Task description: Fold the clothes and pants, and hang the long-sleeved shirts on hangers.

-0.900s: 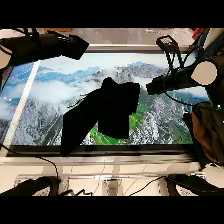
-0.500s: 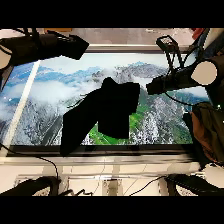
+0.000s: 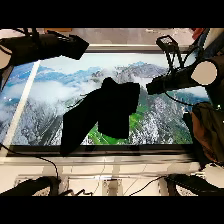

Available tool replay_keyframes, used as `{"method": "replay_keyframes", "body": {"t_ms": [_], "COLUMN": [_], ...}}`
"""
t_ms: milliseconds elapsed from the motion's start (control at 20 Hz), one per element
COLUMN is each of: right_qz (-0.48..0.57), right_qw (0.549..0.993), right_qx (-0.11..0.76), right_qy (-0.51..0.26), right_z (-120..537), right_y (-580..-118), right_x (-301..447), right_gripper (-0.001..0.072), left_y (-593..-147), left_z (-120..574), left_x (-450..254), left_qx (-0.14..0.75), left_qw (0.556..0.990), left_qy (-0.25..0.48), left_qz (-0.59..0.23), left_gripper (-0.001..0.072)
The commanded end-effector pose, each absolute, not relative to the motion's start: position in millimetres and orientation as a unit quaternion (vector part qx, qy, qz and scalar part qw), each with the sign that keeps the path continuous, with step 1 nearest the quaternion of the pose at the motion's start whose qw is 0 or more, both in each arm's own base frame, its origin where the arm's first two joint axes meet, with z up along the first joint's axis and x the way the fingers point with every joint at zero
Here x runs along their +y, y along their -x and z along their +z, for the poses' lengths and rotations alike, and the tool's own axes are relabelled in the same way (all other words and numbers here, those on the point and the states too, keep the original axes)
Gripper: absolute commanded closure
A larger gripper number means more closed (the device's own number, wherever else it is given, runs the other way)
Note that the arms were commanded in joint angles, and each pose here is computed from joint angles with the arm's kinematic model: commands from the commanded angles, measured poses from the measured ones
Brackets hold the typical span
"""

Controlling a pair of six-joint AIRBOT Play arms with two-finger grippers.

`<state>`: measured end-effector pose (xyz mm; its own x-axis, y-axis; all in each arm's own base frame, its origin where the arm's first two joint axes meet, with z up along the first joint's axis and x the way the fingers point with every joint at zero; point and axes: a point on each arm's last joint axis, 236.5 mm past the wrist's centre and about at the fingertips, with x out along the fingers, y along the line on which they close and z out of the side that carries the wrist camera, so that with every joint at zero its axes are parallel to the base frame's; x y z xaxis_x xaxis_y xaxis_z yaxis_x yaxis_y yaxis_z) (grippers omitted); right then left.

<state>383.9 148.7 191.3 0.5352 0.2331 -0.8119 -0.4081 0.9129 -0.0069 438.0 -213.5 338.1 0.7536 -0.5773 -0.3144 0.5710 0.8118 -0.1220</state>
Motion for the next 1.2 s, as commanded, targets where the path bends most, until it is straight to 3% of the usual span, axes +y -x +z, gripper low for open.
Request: {"method": "replay_keyframes", "body": {"t_ms": [0,150,200,250,300,500,650,850,1000,1050,1150], "right_qz": [0.193,0.192,0.190,0.192,0.200,0.205,0.209,0.376,0.366,0.318,0.241], "right_qw": [0.889,0.888,0.887,0.882,0.870,0.823,0.786,0.714,0.666,0.658,0.655], "right_qx": [0.408,0.409,0.412,0.420,0.437,0.504,0.569,0.583,0.609,0.626,0.646], "right_qy": [0.085,0.087,0.089,0.094,0.114,0.165,0.121,-0.089,-0.229,-0.272,-0.310], "right_z": [204,203,202,199,192,155,102,48,6,-14,-51], "right_y": [-398,-398,-397,-393,-385,-364,-343,-276,-245,-242,-236], "right_x": [159,158,156,155,152,124,93,143,169,172,174], "right_gripper": [0.0693,0.0693,0.0694,0.0694,0.0694,0.0694,0.0695,0.0695,0.0692,0.0617,0.0145], "left_y": [-437,-441,-446,-452,-459,-473,-459,-448,-449,-450,-452], "left_z": [339,333,327,319,311,291,264,259,258,256,252], "left_x": [-215,-217,-215,-211,-203,-174,-142,-120,-121,-121,-122], "left_qx": [0.171,0.177,0.183,0.188,0.193,0.213,0.281,0.308,0.308,0.310,0.314], "left_qw": [0.935,0.934,0.934,0.937,0.940,0.946,0.928,0.920,0.920,0.919,0.918], "left_qy": [0.014,0.016,0.010,-0.002,-0.024,-0.094,-0.160,-0.175,-0.175,-0.175,-0.175], "left_qz": [-0.310,-0.311,-0.306,-0.296,-0.279,-0.227,-0.188,-0.166,-0.167,-0.167,-0.168], "left_gripper": [0.0009,0.0042,0.0276,0.0606,0.0674,0.0696,0.0696,0.0696,0.0696,0.0696,0.0696]}}
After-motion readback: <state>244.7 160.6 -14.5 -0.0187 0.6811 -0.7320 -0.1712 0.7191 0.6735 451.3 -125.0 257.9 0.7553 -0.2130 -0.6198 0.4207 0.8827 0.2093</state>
